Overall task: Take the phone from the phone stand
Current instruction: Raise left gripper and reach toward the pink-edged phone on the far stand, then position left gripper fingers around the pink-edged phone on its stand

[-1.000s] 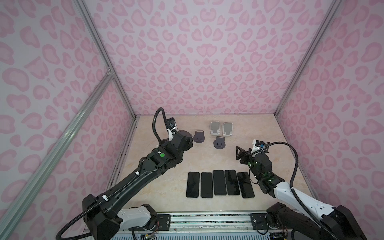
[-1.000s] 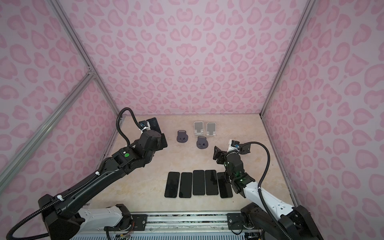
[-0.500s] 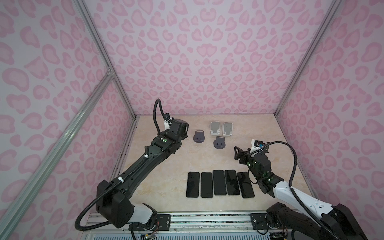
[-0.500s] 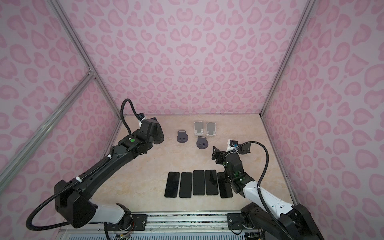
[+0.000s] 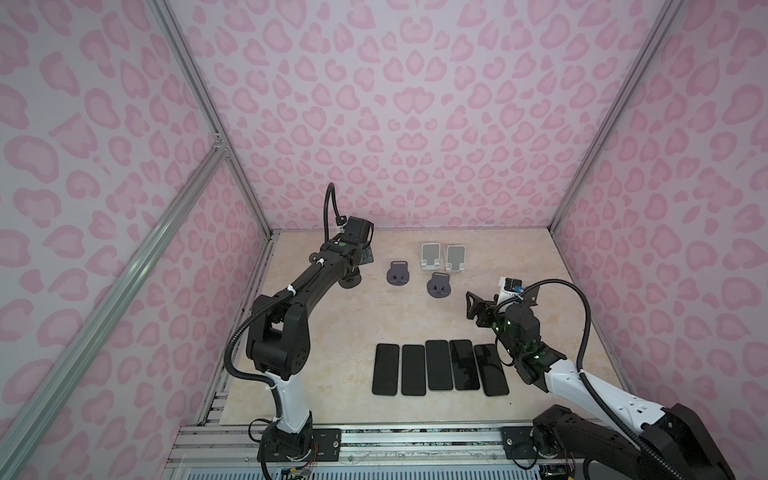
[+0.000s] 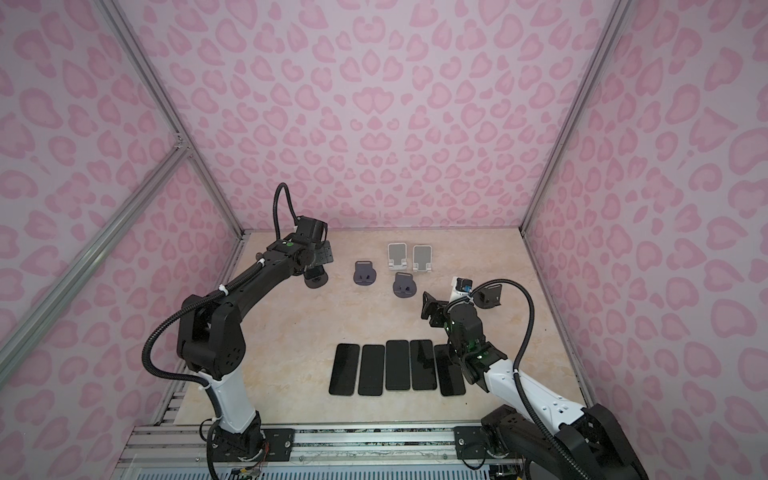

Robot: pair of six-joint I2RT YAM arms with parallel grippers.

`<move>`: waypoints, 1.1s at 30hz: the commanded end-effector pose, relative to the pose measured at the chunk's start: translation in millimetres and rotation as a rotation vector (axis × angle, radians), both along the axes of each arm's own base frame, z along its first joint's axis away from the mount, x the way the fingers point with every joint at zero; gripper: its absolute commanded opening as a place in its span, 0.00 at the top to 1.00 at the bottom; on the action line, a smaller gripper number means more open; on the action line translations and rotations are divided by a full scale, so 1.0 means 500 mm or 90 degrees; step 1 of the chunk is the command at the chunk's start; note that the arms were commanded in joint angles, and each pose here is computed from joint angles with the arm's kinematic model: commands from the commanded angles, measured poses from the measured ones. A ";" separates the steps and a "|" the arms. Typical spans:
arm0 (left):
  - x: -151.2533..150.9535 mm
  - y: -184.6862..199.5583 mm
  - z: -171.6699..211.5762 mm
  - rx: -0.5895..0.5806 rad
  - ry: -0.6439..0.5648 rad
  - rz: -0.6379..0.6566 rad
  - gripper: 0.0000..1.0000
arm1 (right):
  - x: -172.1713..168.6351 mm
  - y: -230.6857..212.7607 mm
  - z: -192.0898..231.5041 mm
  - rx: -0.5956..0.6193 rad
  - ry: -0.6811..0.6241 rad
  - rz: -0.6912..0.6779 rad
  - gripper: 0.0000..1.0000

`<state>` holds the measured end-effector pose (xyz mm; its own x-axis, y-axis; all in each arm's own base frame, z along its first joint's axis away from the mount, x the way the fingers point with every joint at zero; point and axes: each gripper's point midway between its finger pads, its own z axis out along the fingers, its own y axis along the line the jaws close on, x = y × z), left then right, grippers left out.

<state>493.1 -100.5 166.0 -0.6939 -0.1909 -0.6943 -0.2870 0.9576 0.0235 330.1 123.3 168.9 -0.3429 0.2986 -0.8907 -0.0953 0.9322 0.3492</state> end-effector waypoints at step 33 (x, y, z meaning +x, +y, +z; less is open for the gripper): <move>0.056 0.024 -0.118 0.005 0.039 0.075 0.01 | 0.010 0.020 -0.014 -0.013 0.020 0.025 0.03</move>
<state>514.0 -90.5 104.6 -0.7328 -0.2576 -0.6298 -0.3759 0.9248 0.0591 334.3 131.5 160.8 -0.3806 0.2714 -0.8840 -0.1133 0.9351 0.3358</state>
